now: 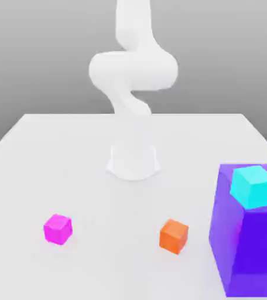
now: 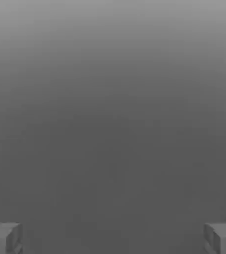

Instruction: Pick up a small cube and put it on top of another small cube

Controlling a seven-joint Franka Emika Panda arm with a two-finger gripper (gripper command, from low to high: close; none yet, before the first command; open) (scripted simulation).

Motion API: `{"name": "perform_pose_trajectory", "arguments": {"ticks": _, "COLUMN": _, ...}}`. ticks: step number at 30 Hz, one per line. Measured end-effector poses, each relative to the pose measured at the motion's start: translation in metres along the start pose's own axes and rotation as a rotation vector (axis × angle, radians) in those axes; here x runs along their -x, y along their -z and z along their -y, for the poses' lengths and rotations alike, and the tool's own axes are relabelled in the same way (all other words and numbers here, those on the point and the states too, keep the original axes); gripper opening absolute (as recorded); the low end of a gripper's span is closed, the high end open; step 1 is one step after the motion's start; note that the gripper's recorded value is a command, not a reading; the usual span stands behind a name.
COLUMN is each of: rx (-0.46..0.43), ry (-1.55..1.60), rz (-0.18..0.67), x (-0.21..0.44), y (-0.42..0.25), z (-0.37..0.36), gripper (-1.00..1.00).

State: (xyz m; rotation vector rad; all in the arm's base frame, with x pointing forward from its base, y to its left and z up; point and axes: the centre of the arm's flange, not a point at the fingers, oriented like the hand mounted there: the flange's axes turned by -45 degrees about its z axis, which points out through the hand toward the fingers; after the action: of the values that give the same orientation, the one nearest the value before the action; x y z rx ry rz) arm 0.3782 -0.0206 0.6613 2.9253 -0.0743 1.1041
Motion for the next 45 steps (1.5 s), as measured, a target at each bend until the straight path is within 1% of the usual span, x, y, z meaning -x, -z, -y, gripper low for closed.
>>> {"name": "perform_pose_trajectory", "arguments": {"ticks": 5, "rx": 0.062, "ry": -0.063, "rz": 0.183, "x": 0.046, "y": -0.124, "z": -0.052, "gripper": 0.0}}
{"name": "perform_pose_trajectory", "arguments": {"ticks": 10, "rx": 0.103, "ry": -0.136, "rz": 0.362, "x": 0.125, "y": -0.22, "z": -0.104, "gripper": 0.0}}
{"name": "perform_pose_trajectory", "arguments": {"ticks": 15, "rx": 0.123, "ry": -0.218, "rz": 0.535, "x": 0.228, "y": -0.284, "z": -0.146, "gripper": 0.0}}
{"name": "perform_pose_trajectory", "arguments": {"ticks": 19, "rx": 0.126, "ry": -0.295, "rz": 0.67, "x": 0.319, "y": -0.311, "z": -0.167, "gripper": 0.0}}
{"name": "perform_pose_trajectory", "arguments": {"ticks": 20, "rx": 0.126, "ry": -0.312, "rz": 0.692, "x": 0.336, "y": -0.316, "z": -0.17, "gripper": 0.0}}
{"name": "perform_pose_trajectory", "arguments": {"ticks": 22, "rx": 0.123, "ry": -0.313, "rz": 0.709, "x": 0.355, "y": -0.329, "z": -0.17, "gripper": 0.0}}
{"name": "perform_pose_trajectory", "arguments": {"ticks": 26, "rx": 0.124, "ry": -0.314, "rz": 0.714, "x": 0.382, "y": -0.356, "z": -0.17, "gripper": 0.0}}
{"name": "perform_pose_trajectory", "arguments": {"ticks": 27, "rx": 0.125, "ry": -0.315, "rz": 0.715, "x": 0.388, "y": -0.362, "z": -0.17, "gripper": -1.0}}
{"name": "perform_pose_trajectory", "arguments": {"ticks": 34, "rx": 0.123, "ry": -0.315, "rz": 0.715, "x": 0.39, "y": -0.364, "z": -0.169, "gripper": -1.0}}
{"name": "perform_pose_trajectory", "arguments": {"ticks": 40, "rx": 0.122, "ry": -0.315, "rz": 0.715, "x": 0.357, "y": -0.328, "z": -0.169, "gripper": -1.0}}
{"name": "perform_pose_trajectory", "arguments": {"ticks": 41, "rx": 0.119, "ry": -0.309, "rz": 0.715, "x": 0.35, "y": -0.323, "z": -0.167, "gripper": -1.0}}
{"name": "perform_pose_trajectory", "arguments": {"ticks": 45, "rx": 0.057, "ry": -0.157, "rz": 0.718, "x": 0.28, "y": -0.331, "z": -0.116, "gripper": -1.0}}
